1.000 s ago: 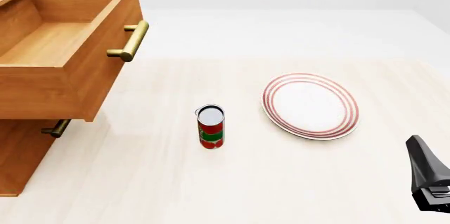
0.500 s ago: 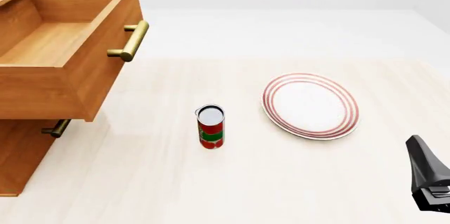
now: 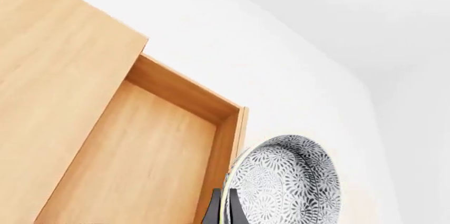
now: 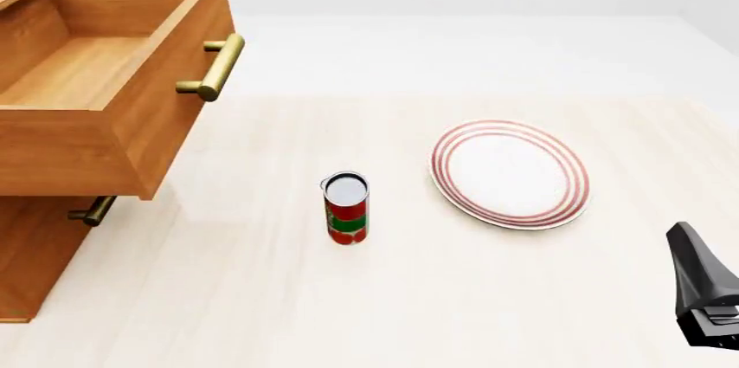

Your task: Put the bowl in the top drawer of the cabinet.

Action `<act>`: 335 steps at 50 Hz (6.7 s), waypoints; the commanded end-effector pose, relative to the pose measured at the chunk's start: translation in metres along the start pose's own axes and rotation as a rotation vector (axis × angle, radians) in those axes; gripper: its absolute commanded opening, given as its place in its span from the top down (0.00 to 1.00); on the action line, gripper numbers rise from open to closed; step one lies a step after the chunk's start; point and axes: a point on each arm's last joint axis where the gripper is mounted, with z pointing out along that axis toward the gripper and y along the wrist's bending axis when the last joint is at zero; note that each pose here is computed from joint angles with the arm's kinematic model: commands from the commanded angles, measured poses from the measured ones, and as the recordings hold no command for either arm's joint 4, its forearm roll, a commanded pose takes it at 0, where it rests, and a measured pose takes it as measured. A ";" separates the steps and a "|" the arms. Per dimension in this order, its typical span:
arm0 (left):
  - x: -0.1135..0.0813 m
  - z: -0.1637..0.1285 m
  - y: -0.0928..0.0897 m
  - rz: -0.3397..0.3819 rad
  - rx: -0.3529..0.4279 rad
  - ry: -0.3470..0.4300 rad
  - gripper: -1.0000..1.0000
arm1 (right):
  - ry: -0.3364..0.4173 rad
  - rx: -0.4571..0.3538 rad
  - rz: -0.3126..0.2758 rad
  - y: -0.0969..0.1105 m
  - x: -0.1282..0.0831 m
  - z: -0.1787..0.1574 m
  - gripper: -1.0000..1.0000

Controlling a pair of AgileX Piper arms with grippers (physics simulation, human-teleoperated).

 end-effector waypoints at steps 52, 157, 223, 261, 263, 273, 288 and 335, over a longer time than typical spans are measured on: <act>-0.002 0.031 0.056 -0.056 -0.185 -0.035 1.00 | 0.000 0.000 0.000 0.000 0.000 0.000 0.00; 0.020 0.082 0.089 -0.032 -0.258 0.044 1.00 | 0.000 0.000 0.000 0.000 0.000 0.000 0.00; 0.032 0.103 0.107 -0.023 -0.291 0.075 1.00 | 0.000 0.000 0.000 0.000 0.000 0.000 0.00; 0.027 0.096 0.097 -0.001 -0.259 0.050 0.00 | 0.000 0.000 0.000 0.000 0.000 0.000 0.00; 0.026 0.095 0.096 -0.002 -0.257 0.047 0.00 | 0.000 0.000 0.000 0.000 0.000 0.000 0.00; 0.024 0.089 0.091 0.001 -0.247 0.041 0.00 | 0.000 0.000 0.000 0.000 0.000 0.000 0.00; 0.014 0.068 0.079 0.005 -0.224 0.006 0.00 | 0.000 0.000 0.000 0.000 0.000 0.000 0.00; 0.016 -0.048 0.037 0.012 -0.068 -0.107 0.00 | 0.000 0.000 0.000 0.000 0.000 0.000 0.00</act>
